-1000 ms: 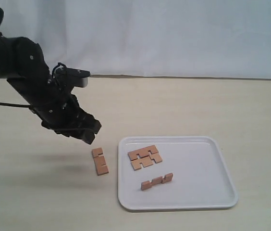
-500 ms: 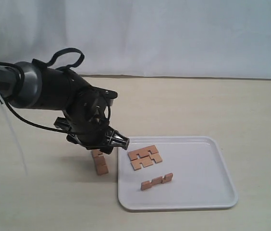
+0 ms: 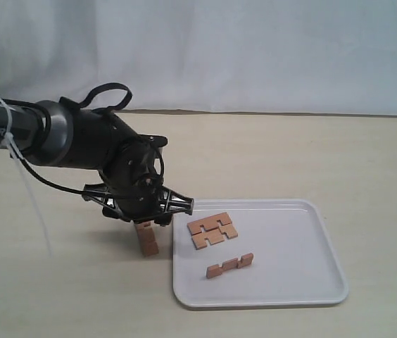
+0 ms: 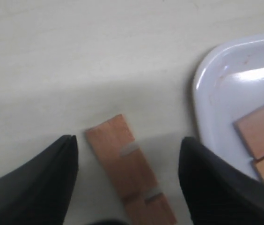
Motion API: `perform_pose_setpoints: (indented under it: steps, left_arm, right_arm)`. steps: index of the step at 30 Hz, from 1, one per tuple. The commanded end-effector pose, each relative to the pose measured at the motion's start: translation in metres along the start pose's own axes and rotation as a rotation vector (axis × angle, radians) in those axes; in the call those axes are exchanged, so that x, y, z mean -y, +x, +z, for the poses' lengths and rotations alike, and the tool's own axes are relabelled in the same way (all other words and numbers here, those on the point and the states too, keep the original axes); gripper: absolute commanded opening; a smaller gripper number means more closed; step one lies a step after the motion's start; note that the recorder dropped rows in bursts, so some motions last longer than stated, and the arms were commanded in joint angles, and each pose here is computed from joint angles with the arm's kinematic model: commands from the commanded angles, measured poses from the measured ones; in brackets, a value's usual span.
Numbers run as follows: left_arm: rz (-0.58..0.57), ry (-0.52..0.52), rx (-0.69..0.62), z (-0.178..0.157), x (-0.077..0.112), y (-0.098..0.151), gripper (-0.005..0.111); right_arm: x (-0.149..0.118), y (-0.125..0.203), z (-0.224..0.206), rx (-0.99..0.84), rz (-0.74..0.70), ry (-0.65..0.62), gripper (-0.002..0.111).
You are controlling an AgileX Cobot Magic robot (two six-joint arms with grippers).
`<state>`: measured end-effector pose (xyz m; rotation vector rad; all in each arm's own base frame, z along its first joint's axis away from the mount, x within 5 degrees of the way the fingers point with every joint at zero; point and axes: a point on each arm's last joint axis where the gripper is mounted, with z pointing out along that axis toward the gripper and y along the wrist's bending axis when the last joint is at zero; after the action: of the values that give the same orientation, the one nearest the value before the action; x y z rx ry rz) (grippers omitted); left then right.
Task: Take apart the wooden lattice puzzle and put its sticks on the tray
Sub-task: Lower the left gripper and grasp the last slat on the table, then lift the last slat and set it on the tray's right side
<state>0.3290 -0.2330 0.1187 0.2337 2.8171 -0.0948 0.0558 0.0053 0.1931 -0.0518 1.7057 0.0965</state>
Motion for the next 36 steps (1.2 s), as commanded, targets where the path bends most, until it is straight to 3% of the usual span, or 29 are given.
perform_pose_setpoints:
  steps: [1, 17, 29, 36]
  left_arm:
    - [-0.029, -0.001, -0.007, 0.010, 0.001, 0.001, 0.059]
    - [-0.073, -0.013, -0.034, 0.018, -0.009, 0.000, 0.057]
    - [-0.024, -0.006, -0.026, 0.018, -0.009, 0.002, 0.000]
    - [0.033, 0.031, 0.050, -0.013, -0.006, -0.011, 0.000]
  right_arm:
    - [0.000, -0.001, 0.000, 0.009, -0.005, 0.000, 0.005]
    - [0.000, -0.001, 0.000, 0.009, -0.005, 0.000, 0.005]
    - [0.000, -0.001, 0.000, 0.009, -0.005, 0.000, 0.005]
    - [0.000, -0.001, 0.000, 0.009, -0.005, 0.000, 0.005]
